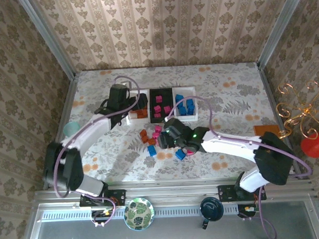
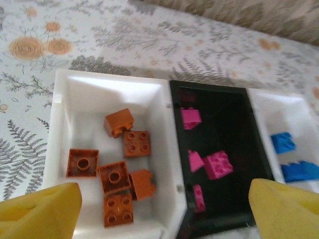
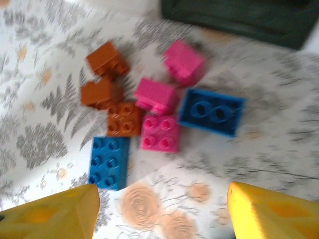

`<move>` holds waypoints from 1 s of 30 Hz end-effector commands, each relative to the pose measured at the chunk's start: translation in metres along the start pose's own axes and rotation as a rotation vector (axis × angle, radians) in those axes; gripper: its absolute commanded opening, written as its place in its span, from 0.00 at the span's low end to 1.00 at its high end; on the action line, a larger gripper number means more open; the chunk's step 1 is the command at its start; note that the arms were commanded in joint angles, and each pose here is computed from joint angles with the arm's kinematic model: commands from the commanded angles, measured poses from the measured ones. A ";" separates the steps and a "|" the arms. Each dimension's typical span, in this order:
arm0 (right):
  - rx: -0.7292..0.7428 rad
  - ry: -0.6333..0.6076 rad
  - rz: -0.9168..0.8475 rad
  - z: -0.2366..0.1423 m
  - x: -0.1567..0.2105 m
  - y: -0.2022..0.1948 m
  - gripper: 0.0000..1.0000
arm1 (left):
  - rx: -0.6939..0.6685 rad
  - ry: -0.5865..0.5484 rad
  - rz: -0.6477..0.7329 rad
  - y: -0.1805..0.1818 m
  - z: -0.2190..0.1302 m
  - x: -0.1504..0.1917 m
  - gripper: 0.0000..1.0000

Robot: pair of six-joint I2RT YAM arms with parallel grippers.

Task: Sort the legos into containers by color
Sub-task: Place the lego in the container, then pick up the lego from the bottom-center of the table.

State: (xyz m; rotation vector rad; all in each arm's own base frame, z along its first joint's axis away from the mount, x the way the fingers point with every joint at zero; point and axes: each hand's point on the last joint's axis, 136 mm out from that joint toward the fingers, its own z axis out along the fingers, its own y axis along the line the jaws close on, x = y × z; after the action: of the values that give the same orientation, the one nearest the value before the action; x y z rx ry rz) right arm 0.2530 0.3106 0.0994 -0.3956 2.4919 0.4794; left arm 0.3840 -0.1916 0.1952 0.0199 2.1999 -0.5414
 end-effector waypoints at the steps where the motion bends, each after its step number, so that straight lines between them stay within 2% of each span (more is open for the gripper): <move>1: -0.044 0.058 -0.061 0.017 0.014 0.032 0.70 | 0.036 -0.032 -0.002 -0.008 -0.032 0.014 0.98; 6: -0.017 0.110 -0.122 0.041 0.030 0.051 0.70 | -0.008 -0.095 -0.029 0.015 -0.079 0.036 1.00; 10: 0.026 0.131 -0.142 0.056 0.035 0.052 0.69 | -0.039 -0.127 -0.054 0.034 -0.104 0.055 1.00; 16: 0.152 0.154 -0.165 0.072 0.040 0.034 0.62 | -0.039 -0.116 -0.088 0.046 -0.113 0.081 1.00; 20: 0.184 0.168 -0.186 0.081 0.043 0.030 0.60 | -0.042 -0.087 -0.090 0.049 -0.110 0.090 1.00; 25: 0.159 0.181 -0.204 0.087 0.046 0.035 0.50 | -0.036 -0.067 -0.088 0.049 -0.108 0.096 1.00; 30: 0.012 0.163 -0.228 0.072 0.045 0.054 0.33 | -0.032 -0.052 -0.089 0.049 -0.107 0.100 1.00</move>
State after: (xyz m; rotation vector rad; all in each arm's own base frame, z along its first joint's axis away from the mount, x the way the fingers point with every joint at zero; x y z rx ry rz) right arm 0.2426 0.3732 0.0220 -0.6585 2.5826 0.2401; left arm 0.2537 -0.1223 0.1677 -0.0968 2.1406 -0.5381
